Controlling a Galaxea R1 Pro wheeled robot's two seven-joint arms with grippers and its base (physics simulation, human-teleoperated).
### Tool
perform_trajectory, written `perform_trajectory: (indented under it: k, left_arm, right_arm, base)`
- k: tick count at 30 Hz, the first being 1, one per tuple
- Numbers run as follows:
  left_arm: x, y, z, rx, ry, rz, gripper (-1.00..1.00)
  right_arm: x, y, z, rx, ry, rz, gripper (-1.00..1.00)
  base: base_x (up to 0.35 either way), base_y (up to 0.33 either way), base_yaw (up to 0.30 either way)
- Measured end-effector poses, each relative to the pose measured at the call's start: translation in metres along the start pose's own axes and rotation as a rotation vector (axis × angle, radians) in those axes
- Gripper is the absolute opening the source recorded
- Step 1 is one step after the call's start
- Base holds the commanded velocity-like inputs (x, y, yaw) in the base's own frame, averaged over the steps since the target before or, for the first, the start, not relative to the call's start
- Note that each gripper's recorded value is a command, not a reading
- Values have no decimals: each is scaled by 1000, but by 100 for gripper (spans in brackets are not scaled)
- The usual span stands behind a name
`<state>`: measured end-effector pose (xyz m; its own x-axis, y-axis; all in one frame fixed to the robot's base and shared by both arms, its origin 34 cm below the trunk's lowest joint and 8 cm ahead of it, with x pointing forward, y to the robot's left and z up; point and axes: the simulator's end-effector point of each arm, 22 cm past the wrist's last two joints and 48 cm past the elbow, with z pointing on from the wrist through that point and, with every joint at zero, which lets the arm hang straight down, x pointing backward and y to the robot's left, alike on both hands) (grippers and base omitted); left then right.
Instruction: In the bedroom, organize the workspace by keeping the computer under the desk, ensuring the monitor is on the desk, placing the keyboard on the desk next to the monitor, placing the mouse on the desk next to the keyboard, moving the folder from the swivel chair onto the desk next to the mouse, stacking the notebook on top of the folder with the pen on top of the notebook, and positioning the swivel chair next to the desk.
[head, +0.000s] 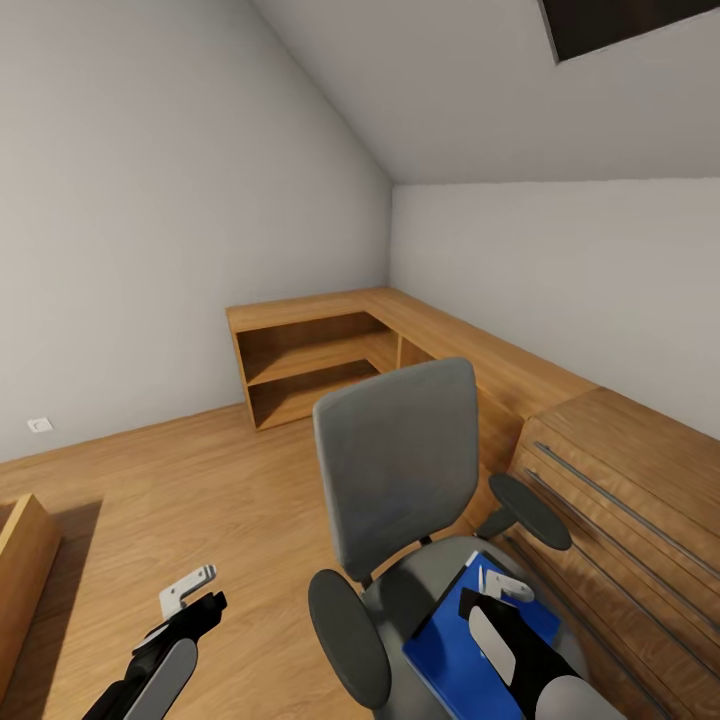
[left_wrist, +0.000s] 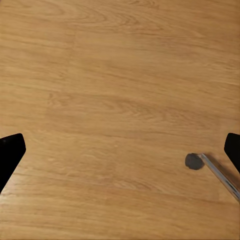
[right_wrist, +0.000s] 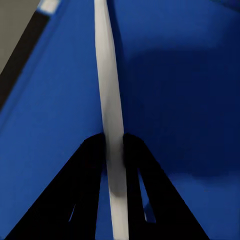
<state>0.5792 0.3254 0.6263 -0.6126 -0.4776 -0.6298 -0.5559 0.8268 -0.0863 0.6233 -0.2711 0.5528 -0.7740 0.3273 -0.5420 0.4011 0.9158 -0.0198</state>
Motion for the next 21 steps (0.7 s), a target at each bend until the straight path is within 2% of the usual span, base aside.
perform_trajectory:
  k: [21]
  left_arm:
    - [2, -1, 0, 2, 3, 1, 100]
  right_arm:
    - [0, 0, 0, 1, 0, 3, -100]
  base:
    - [0, 0, 0]
